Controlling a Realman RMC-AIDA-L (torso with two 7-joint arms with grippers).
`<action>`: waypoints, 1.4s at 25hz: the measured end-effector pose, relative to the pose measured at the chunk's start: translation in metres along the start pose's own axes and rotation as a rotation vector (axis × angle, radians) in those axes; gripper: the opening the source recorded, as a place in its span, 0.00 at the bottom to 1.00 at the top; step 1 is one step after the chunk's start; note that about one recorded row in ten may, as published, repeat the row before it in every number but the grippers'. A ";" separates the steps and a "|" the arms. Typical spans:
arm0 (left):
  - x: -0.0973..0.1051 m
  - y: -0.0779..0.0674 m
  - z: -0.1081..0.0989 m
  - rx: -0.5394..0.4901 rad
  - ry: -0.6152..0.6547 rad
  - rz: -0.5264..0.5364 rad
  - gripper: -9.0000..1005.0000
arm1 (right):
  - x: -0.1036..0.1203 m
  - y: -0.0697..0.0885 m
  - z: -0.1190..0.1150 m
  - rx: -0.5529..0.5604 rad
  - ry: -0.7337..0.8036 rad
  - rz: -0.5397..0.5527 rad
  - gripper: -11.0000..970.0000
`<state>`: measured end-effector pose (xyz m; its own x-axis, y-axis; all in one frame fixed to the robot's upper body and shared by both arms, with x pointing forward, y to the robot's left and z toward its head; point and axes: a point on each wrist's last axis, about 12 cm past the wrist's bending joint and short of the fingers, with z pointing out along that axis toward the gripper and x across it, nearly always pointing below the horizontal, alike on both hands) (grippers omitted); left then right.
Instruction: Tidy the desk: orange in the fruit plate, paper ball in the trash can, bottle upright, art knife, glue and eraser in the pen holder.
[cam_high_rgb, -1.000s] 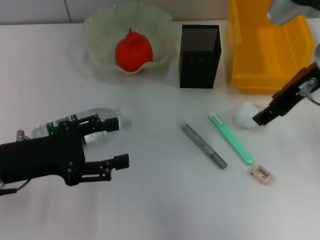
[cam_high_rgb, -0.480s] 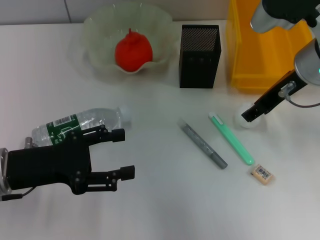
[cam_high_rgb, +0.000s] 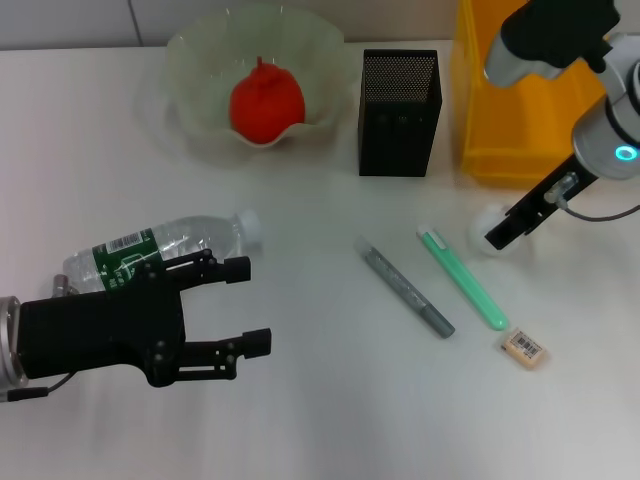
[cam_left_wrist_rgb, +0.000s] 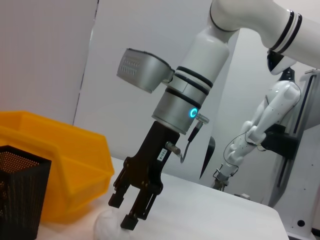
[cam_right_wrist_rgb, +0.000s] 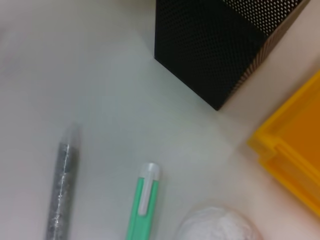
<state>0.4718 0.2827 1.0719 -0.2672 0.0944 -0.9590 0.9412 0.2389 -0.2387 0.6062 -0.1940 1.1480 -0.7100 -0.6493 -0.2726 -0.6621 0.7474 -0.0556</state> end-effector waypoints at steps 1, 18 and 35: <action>0.000 0.000 0.000 -0.001 0.000 0.000 0.84 | -0.001 0.000 0.001 0.005 -0.005 -0.004 0.64; 0.002 0.001 0.005 -0.006 0.008 0.004 0.84 | -0.003 0.001 0.019 -0.019 -0.036 -0.006 0.63; 0.005 0.000 0.006 0.003 0.001 -0.005 0.83 | 0.008 0.012 -0.036 -0.050 -0.066 -0.033 0.52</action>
<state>0.4717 0.2776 1.0661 -0.2723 0.0940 -0.9576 0.9404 0.2365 -0.2442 0.5842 -0.1947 1.1794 -0.6716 -0.6611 -0.3345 -0.6969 0.7170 -0.0180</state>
